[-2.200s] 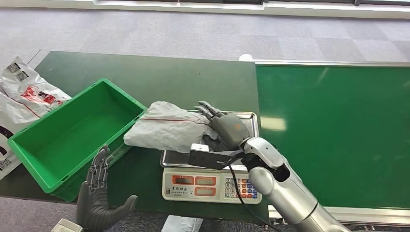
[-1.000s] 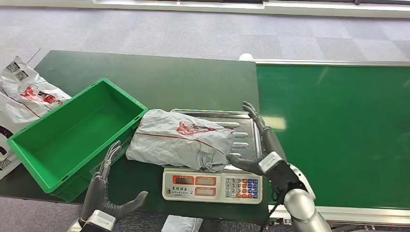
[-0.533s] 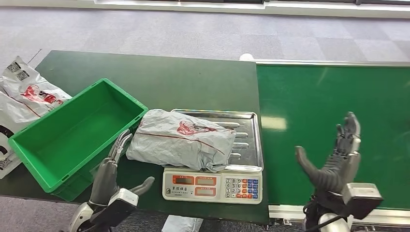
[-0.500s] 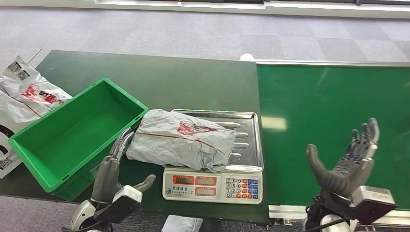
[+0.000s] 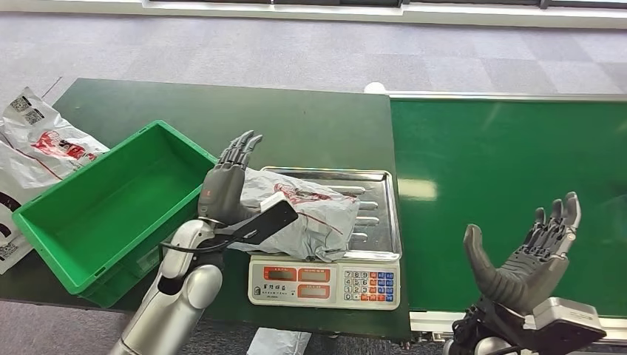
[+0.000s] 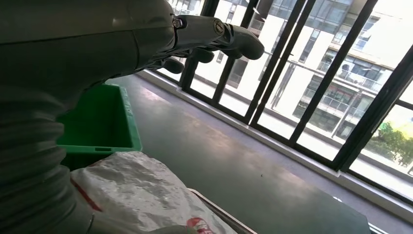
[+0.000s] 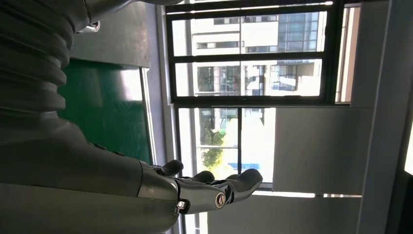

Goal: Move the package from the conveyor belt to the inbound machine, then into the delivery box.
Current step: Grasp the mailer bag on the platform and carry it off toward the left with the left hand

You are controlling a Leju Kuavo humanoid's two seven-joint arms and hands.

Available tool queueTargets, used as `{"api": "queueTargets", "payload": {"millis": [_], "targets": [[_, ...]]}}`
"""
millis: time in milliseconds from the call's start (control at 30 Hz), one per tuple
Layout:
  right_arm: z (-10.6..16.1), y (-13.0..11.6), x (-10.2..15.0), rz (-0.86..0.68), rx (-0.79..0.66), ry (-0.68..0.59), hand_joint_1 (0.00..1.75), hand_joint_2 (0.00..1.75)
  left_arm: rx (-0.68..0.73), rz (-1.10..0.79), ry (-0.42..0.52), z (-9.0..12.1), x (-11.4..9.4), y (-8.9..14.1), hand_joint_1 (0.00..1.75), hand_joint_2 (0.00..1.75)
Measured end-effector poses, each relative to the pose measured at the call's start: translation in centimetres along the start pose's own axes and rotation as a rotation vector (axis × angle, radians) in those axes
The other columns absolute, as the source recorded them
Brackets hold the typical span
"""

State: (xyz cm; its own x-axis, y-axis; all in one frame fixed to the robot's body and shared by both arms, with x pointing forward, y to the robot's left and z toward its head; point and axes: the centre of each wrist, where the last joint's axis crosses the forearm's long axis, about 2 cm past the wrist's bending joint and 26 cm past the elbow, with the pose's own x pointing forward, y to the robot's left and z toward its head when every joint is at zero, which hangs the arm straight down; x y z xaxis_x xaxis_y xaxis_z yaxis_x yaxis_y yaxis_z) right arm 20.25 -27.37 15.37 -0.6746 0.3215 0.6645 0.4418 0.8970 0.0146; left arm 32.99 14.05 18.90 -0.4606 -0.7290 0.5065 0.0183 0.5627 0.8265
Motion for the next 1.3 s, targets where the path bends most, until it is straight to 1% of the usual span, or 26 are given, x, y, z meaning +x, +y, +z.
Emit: {"api": "queueTargets", "payload": {"millis": [100,267,333,400,533,633,700,833,1133,1167,1267,1300], "targets": [[0.0,0.4,0.1,-0.014,0.007,-0.002,0.0,1.75,-0.019,-0.008,-0.007,-1.2,0.7,-0.5,0.0,1.75],[0.1,0.7,0.3,-0.026,0.014,0.0,0.0,1.75,-0.05,-0.012,-0.009,-2.0,1.1,-1.1,0.0,1.75],[0.2,0.8,0.4,-0.031,0.018,0.001,0.0,1.75,-0.084,-0.014,-0.005,-2.4,1.4,-1.5,0.0,1.75],[0.3,1.1,0.5,-0.041,0.025,0.002,0.0,1.75,-0.144,-0.017,0.005,-2.9,2.0,-2.3,0.0,1.75],[0.4,1.9,0.8,-0.069,0.042,-0.002,0.0,1.75,-0.3,-0.06,0.036,-3.3,2.9,-5.1,0.0,1.75],[0.0,2.6,1.0,-0.091,0.056,-0.004,0.0,1.75,-0.437,-0.12,0.073,-3.0,2.9,-7.3,0.0,1.75],[-0.1,2.9,1.1,-0.102,0.061,-0.003,0.0,1.75,-0.504,-0.16,0.094,-3.0,2.5,-8.2,0.0,1.75],[-0.3,3.1,1.2,-0.113,0.062,-0.003,0.0,1.75,-0.558,-0.212,0.107,-3.4,2.1,-8.6,0.0,1.75],[-0.3,3.3,1.3,-0.118,0.06,-0.001,0.0,1.75,-0.596,-0.251,0.115,-3.8,1.9,-8.9,0.0,1.75],[-0.3,3.3,1.3,-0.119,0.062,-0.002,0.0,1.75,-0.607,-0.257,0.119,-3.8,1.9,-8.9,0.04,1.75],[-0.2,3.5,1.4,-0.124,0.074,-0.003,0.0,1.75,-0.652,-0.287,0.133,-3.8,1.4,-8.9,1.35,1.75],[-0.2,3.6,1.4,-0.124,0.076,-0.003,0.0,1.75,-0.662,-0.294,0.135,-3.8,1.3,-8.9,1.75,1.75]]}}
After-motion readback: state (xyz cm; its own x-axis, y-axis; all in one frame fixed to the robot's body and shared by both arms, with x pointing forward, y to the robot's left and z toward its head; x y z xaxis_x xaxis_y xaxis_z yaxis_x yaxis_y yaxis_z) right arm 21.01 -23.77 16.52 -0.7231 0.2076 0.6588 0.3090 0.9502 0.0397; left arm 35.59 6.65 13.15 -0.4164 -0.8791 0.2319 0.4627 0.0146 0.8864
